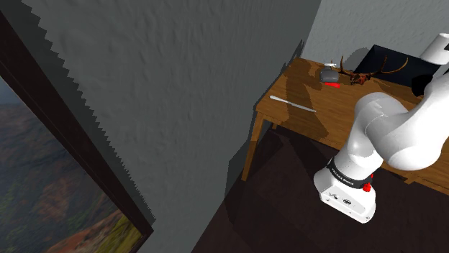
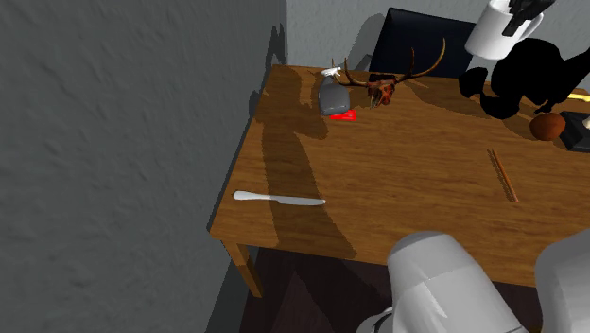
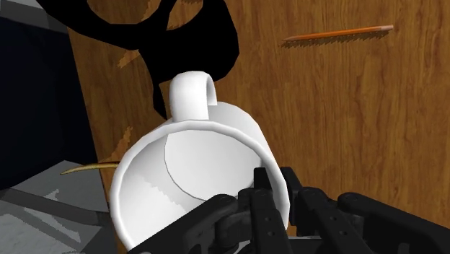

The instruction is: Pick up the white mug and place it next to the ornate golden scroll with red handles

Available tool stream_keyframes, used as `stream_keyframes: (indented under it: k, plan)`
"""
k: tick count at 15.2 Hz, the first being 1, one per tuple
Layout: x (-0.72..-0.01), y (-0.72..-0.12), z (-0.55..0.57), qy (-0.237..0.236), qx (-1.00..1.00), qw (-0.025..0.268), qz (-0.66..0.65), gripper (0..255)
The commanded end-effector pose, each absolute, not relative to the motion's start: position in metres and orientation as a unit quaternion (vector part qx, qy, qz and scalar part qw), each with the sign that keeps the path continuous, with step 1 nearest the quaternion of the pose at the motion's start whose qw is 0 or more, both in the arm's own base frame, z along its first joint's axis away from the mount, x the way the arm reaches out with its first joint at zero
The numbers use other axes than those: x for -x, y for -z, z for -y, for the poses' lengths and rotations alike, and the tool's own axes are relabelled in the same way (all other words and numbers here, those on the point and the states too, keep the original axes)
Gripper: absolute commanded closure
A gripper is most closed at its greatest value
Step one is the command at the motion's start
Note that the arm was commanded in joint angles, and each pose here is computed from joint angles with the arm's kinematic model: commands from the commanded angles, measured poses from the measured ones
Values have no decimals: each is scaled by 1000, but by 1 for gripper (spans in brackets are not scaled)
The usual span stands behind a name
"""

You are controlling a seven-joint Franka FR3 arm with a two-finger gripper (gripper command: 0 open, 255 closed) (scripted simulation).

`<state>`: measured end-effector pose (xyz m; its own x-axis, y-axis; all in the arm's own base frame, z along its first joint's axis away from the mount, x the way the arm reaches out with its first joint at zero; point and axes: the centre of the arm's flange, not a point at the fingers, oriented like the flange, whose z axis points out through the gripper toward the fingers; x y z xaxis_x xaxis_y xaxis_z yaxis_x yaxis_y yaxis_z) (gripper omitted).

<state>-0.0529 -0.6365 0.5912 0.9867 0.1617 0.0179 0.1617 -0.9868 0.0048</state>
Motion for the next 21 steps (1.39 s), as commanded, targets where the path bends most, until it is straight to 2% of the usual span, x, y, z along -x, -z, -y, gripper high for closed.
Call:
stream_keyframes:
  k: [1,21]
  plan:
    - [53,-581,637,-9,-997,2,-81,255]
    - [53,-476,637,-9,-997,2,-81,255]
